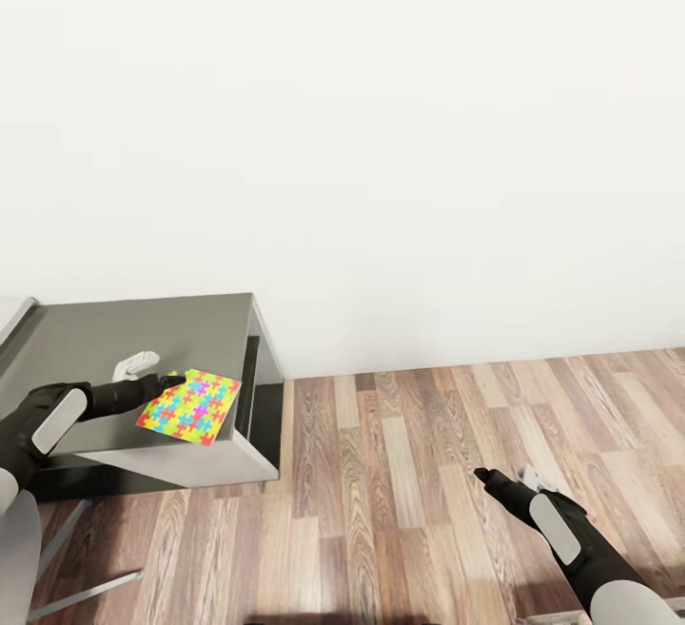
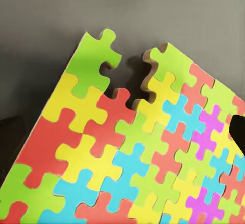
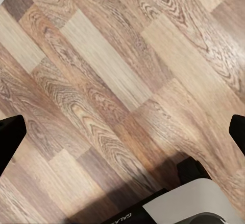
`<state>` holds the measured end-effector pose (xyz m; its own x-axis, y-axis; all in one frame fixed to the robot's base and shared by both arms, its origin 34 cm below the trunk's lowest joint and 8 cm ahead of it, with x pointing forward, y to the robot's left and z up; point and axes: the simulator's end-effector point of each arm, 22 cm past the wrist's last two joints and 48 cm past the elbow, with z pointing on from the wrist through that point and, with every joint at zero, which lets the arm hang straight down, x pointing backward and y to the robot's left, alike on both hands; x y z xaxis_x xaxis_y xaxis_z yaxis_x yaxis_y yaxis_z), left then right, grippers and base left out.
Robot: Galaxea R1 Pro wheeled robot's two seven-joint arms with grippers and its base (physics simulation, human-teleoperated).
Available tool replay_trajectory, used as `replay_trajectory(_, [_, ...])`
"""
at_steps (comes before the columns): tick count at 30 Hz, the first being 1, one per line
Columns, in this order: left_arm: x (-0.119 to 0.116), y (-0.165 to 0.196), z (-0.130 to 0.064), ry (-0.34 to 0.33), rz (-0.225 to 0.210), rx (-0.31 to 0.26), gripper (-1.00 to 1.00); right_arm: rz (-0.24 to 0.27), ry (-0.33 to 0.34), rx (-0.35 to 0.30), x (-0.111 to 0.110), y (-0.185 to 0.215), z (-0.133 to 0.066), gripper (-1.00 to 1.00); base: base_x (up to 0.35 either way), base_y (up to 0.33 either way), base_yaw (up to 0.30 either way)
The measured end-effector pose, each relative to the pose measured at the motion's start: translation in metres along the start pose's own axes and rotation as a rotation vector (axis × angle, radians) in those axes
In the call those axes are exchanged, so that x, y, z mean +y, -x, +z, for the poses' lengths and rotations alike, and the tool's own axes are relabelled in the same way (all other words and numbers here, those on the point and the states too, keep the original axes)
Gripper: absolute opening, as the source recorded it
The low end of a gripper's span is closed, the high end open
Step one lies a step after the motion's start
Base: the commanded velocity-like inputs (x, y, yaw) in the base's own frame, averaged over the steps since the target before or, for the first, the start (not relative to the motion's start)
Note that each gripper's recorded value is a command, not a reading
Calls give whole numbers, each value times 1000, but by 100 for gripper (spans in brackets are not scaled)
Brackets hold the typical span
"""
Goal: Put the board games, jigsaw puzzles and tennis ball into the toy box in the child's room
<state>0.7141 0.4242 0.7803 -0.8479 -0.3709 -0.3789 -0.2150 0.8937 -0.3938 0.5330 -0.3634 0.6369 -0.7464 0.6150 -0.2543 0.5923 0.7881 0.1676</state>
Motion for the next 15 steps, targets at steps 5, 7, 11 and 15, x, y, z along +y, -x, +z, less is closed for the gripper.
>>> replay_trajectory(5, [0,0,0,-1,0,0,100,0,0,0,0,0,0,100,-90,-92,0])
replay_trajectory(7, [0,0,0,0,0,0,100,0,0,0,0,0,0,100,-59,-66,0])
replay_trajectory(11, [0,0,0,-1,0,0,100,0,0,0,0,0,0,100,-39,-44,0])
replay_trajectory(15, [0,0,0,-1,0,0,100,0,0,0,0,0,0,100,-40,-46,0])
